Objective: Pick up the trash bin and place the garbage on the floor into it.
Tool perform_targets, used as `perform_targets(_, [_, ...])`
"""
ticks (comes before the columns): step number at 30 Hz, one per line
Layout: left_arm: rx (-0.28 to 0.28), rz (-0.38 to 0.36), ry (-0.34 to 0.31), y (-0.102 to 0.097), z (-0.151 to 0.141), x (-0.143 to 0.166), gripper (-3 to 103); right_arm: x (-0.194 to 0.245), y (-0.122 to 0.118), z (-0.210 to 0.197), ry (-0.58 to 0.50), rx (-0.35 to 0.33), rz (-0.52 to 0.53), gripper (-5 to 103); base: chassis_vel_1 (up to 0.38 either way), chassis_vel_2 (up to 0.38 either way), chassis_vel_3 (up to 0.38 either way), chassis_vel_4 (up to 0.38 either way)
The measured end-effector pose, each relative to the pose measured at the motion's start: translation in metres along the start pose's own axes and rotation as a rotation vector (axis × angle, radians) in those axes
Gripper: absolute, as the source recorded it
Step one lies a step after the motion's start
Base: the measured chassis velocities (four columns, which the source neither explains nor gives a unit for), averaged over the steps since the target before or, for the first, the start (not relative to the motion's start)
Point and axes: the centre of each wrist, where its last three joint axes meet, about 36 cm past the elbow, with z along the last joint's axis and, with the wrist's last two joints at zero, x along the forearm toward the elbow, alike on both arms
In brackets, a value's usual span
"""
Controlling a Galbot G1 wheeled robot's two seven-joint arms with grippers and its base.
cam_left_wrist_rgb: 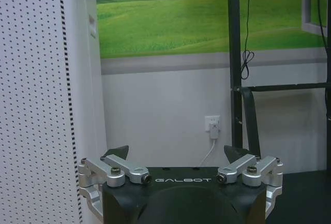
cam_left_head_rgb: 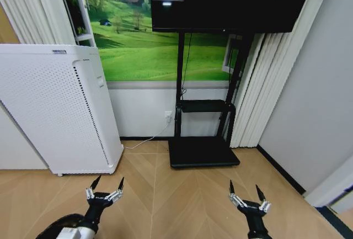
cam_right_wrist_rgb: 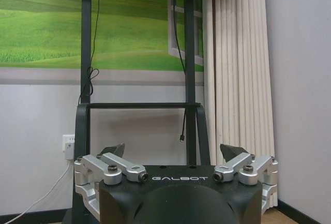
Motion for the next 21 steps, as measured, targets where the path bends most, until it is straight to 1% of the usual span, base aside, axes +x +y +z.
perform_targets(6, [-0.006,-0.013,-0.002,0.0031,0.0001,-0.0003,100,-0.0005,-0.0017,-0.0014,0.006,0.002,0.001,100,0.0,0.0,0.0,0.0])
perform_targets(21, [-0.006,-0.017,0.0,0.004,0.0006,-0.0003,100,-0.0007,-0.0019,-0.0012,0.006,0.001,0.0,100,0.0,0.0,0.0,0.0])
